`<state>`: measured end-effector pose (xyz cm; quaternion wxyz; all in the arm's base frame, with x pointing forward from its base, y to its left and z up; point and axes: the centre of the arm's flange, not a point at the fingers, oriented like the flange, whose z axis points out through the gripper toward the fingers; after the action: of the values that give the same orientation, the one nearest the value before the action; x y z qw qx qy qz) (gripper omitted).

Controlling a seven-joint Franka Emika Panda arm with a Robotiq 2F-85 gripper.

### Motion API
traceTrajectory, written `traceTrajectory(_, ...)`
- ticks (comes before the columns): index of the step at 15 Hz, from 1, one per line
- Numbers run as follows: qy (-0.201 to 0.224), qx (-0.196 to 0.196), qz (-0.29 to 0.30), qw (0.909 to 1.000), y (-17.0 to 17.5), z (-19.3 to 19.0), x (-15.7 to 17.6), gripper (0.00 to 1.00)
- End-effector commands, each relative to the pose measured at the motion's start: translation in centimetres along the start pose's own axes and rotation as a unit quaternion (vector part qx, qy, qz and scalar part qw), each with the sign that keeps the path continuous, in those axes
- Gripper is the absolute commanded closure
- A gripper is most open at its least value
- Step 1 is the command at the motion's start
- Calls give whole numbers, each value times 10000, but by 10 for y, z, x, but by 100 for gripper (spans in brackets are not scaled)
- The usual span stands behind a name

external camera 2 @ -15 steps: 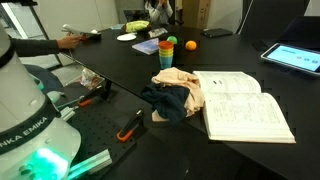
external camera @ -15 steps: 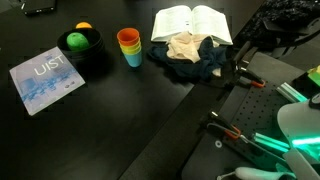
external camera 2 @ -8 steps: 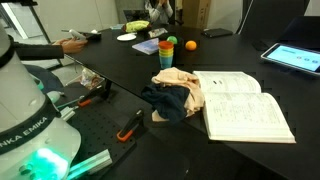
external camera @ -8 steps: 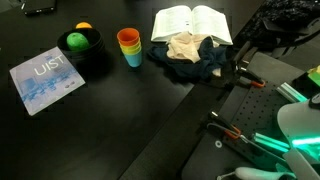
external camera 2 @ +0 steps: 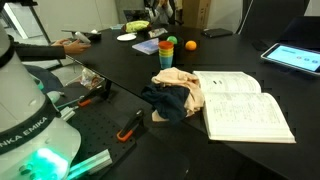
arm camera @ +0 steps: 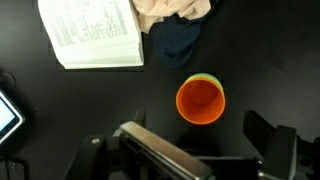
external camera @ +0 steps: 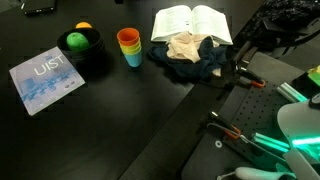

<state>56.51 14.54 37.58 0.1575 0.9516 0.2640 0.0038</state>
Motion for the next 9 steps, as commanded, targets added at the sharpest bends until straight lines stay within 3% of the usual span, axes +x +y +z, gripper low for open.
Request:
traceTrajectory(1, -259, 190, 75, 9995, 7, -1, 14, 0)
traceTrajectory(9, -683, 395, 14, 9969, 1, 14, 29, 0)
